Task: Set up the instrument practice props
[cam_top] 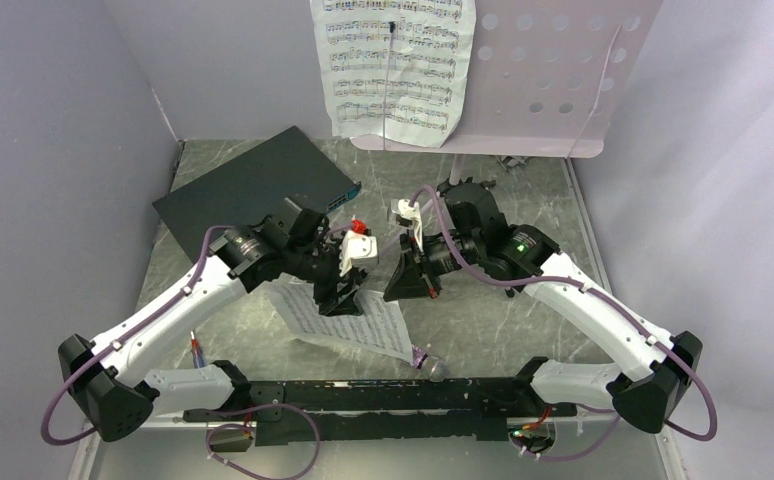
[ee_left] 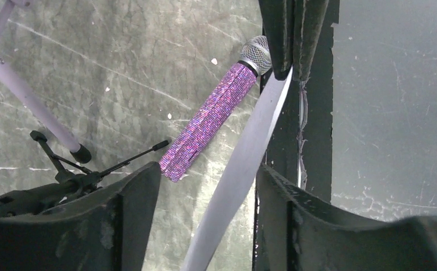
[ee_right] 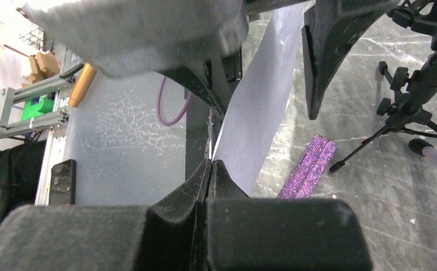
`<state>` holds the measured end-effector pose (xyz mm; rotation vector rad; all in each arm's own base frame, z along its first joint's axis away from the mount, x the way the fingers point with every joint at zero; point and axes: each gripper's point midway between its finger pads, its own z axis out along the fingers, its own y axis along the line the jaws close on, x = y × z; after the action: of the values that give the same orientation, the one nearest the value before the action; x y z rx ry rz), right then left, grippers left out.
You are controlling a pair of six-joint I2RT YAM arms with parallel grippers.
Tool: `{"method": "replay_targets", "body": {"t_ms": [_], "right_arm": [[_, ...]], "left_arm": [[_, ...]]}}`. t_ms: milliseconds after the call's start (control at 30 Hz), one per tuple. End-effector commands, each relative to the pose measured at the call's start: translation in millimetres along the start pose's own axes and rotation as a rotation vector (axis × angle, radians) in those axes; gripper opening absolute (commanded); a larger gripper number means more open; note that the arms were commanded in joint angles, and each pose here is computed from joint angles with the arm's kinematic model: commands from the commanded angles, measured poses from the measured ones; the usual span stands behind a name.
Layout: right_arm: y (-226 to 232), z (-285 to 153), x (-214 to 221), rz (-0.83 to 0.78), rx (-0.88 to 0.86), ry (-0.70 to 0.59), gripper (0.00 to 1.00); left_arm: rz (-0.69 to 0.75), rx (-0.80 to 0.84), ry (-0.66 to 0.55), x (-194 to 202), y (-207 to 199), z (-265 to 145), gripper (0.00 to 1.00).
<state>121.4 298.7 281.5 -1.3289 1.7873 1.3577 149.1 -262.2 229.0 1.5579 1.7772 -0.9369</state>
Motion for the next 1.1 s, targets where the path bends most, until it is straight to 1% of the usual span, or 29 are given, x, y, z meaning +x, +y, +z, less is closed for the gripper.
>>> {"method": "replay_targets", "body": {"t_ms": [0,100,167,267,367,433,467,600,633,700,767,933,1067], "right_arm": [[15,-11,-27,-0.091,-0.017,-0.069,0.00],[12,-12,-30,-0.102,0.007,-0.079,0.00],[6,-14,-32,-0.103,0.048,-0.088,0.00],[1,-17,-36,-0.105,0.096,-0.111,0.00],[-9,-21,-43,-0.116,0.174,-0.144,0.03],[-21,-27,-47,-0.088,0.266,-0.166,0.11],[-27,-31,-49,-0.078,0.308,-0.177,0.18],[-41,-46,-54,-0.048,0.413,-0.236,0.61],[-44,-51,-55,-0.039,0.433,-0.254,0.66],[-48,-59,-57,-0.023,0.458,-0.293,0.72],[-52,-67,-56,-0.002,0.474,-0.323,0.75],[-59,-85,-52,0.052,0.510,-0.389,0.78],[-65,-99,-43,0.091,0.553,-0.452,0.84]], "left_arm": [[0.072,0.008,0.001,-9,-1,3,0.63],[0.073,0.019,-0.008,-10,-3,4,0.50],[0.078,0.017,-0.024,-13,-4,4,0.37],[0.085,0.025,-0.055,-17,-8,3,0.21],[0.088,0.039,-0.098,-24,-13,1,0.04],[0.073,0.036,-0.124,-28,-15,1,0.03],[0.069,0.034,-0.137,-29,-16,0,0.03],[0.042,0.011,-0.177,-36,-15,-2,0.03],[0.029,0.009,-0.186,-38,-15,-3,0.03],[0.006,0.001,-0.203,-42,-14,-3,0.03],[-0.023,-0.011,-0.226,-47,-11,-2,0.03],[-0.067,-0.003,-0.317,-65,-10,0,0.03],[-0.146,-0.017,-0.381,-77,-3,1,0.03]]}}
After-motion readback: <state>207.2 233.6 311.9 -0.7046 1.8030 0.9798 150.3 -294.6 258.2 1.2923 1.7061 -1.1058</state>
